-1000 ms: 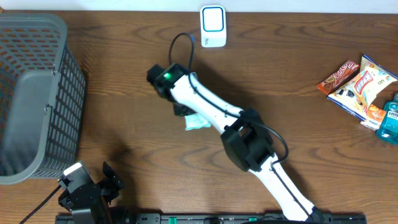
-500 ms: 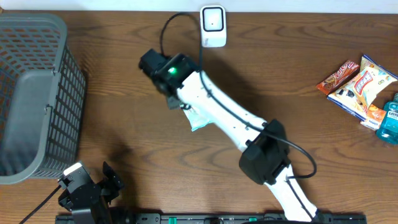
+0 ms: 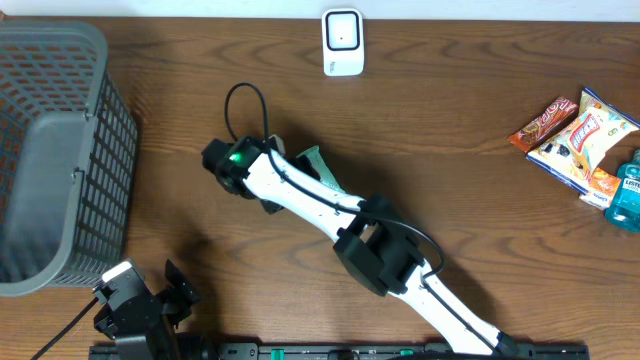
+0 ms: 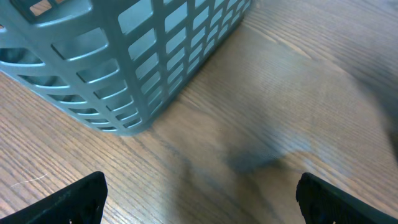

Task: Scan the item barcode

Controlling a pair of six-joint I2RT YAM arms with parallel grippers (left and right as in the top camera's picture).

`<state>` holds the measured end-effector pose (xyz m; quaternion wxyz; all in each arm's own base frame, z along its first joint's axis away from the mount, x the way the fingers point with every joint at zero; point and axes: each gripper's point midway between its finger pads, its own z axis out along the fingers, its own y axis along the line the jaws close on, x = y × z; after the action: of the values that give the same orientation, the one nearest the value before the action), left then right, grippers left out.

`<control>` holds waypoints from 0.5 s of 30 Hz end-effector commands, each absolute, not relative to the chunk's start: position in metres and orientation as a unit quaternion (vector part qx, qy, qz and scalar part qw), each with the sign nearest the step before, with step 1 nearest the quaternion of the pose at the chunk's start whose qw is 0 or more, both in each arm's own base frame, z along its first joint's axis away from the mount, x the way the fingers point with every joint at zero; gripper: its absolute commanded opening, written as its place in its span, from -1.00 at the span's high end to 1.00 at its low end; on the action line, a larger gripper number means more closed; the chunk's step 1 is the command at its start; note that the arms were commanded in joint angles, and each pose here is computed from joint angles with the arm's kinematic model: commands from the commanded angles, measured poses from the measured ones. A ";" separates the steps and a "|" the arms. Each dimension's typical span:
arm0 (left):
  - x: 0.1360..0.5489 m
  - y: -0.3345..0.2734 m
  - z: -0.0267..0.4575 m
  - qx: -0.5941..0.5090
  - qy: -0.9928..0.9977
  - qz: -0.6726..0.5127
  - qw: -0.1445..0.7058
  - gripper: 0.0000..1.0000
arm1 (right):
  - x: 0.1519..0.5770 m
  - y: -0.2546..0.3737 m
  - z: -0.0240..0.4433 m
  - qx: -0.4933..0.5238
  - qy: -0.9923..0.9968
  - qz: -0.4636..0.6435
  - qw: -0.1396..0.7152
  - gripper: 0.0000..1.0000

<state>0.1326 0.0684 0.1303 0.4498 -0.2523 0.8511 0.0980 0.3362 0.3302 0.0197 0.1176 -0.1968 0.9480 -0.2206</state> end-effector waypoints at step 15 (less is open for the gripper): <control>0.132 0.070 0.134 -0.259 0.846 0.099 0.455 -0.95 | 0.322 0.273 -0.028 -0.173 0.949 -0.262 0.018 0.80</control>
<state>0.1326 0.0684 0.1303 0.4498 -0.2525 0.8511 0.0979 0.3447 0.2776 0.0021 0.0871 -0.1742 0.9408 -0.2776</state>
